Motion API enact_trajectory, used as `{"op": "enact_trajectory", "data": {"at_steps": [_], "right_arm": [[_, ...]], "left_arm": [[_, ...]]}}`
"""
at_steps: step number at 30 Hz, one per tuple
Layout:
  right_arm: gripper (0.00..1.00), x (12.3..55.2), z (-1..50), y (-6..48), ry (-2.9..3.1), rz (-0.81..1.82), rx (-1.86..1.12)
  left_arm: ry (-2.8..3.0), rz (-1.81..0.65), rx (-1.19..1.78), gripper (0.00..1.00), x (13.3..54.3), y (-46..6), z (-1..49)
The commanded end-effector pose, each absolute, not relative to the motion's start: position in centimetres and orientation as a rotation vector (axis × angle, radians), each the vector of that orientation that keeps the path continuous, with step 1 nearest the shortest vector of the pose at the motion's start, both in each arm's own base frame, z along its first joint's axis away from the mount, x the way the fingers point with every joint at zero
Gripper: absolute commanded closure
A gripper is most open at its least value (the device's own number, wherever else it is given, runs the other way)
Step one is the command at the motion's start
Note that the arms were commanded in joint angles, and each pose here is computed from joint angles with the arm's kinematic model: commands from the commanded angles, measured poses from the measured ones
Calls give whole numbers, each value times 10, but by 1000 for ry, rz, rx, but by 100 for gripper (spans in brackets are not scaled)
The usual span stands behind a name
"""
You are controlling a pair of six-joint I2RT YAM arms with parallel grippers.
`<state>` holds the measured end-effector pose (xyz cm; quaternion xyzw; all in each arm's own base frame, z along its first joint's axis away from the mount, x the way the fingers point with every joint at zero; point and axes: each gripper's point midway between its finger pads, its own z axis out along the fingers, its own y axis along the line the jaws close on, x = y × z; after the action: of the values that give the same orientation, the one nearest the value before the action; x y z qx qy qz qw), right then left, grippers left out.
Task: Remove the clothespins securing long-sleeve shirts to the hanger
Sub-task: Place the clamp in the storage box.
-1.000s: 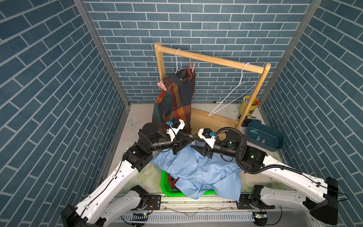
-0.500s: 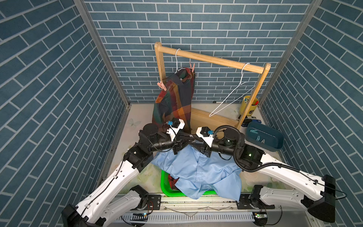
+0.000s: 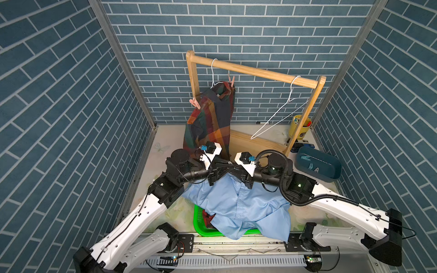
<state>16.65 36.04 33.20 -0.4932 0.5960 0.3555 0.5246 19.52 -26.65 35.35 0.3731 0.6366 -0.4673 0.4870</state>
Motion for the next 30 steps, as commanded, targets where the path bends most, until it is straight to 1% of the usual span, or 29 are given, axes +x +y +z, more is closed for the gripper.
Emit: {"op": "enact_trajectory", "data": {"at_steps": [1,2,4,7,9,10,11,13,16,19,21,22,24,25,26,30], "right_arm": [[81,164,358,362,1349,862,-1163],[81,164,359,362,1349,862,-1164],[86,164,358,363,1350,862,-1165],[89,164,359,363,1349,863,-1169],[91,163,359,363,1349,865,-1171],[92,163,359,363,1348,865,-1172],[93,163,359,364,1348,867,-1175],[94,162,360,364,1348,870,-1179],[96,160,358,364,1350,878,-1188],[99,159,356,364,1354,883,-1194],[99,159,355,363,1361,883,-1192],[99,159,354,362,1364,880,-1190],[100,161,353,360,1375,869,-1180],[100,162,352,358,1381,862,-1177],[100,163,352,356,1388,853,-1170],[100,164,353,341,1408,832,-1132]], "left_arm": [[1550,-1152,928,100,190,-268,350],[1552,-1156,931,100,190,-268,349],[1560,-1165,937,99,189,-269,347],[1583,-1161,943,91,190,-270,342],[1595,-1155,947,79,191,-270,339],[1600,-1153,951,76,191,-270,337],[1603,-1151,955,71,191,-270,336],[1605,-1144,964,59,191,-270,335],[1608,-1137,966,46,190,-269,333],[1607,-1139,974,40,190,-270,333],[1615,-1128,966,32,192,-269,332],[1619,-1121,962,27,193,-269,331],[1618,-1102,945,9,196,-267,333],[1611,-1093,940,3,196,-266,336],[1601,-1077,931,0,197,-264,340],[1582,-994,924,0,197,-252,354]]}}
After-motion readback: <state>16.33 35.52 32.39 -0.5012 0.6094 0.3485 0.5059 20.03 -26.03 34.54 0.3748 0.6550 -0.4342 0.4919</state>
